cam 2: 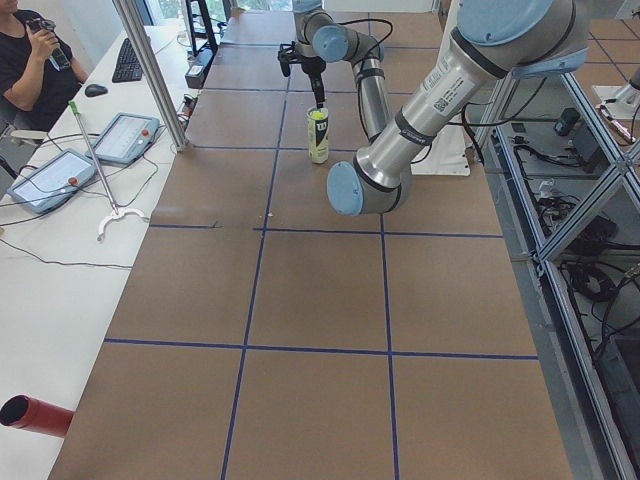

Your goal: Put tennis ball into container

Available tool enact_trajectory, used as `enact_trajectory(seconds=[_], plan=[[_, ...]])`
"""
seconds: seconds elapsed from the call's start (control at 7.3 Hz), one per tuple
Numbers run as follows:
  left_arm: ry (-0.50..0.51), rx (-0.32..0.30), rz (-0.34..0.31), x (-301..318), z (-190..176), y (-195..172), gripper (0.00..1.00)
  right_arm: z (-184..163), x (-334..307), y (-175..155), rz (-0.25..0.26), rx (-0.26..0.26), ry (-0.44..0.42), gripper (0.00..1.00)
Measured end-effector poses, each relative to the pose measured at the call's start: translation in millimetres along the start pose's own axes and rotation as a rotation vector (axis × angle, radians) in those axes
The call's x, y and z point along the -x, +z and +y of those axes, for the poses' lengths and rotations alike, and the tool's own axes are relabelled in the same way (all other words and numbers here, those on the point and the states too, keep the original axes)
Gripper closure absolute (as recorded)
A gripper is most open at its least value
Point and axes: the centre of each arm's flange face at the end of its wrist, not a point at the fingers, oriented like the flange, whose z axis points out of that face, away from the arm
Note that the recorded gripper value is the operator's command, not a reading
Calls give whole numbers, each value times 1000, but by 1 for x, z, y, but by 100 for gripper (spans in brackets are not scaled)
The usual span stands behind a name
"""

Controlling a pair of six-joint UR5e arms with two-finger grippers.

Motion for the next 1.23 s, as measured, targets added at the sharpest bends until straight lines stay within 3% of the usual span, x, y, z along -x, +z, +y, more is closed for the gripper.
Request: enact_trajectory(seconds=[0.27, 0.55, 0.82, 1.23], plan=[[127, -99, -16, 74, -53, -42, 0, 0, 0, 0, 0, 0, 0, 0], [307, -127, -112, 174, -104, -50, 0, 0, 0, 0, 0, 0, 0, 0], [360, -110, -168, 290, -167, -54, 0, 0, 0, 0, 0, 0, 0, 0], [424, -55, -156, 496, -234, -55, 0, 0, 0, 0, 0, 0, 0, 0]])
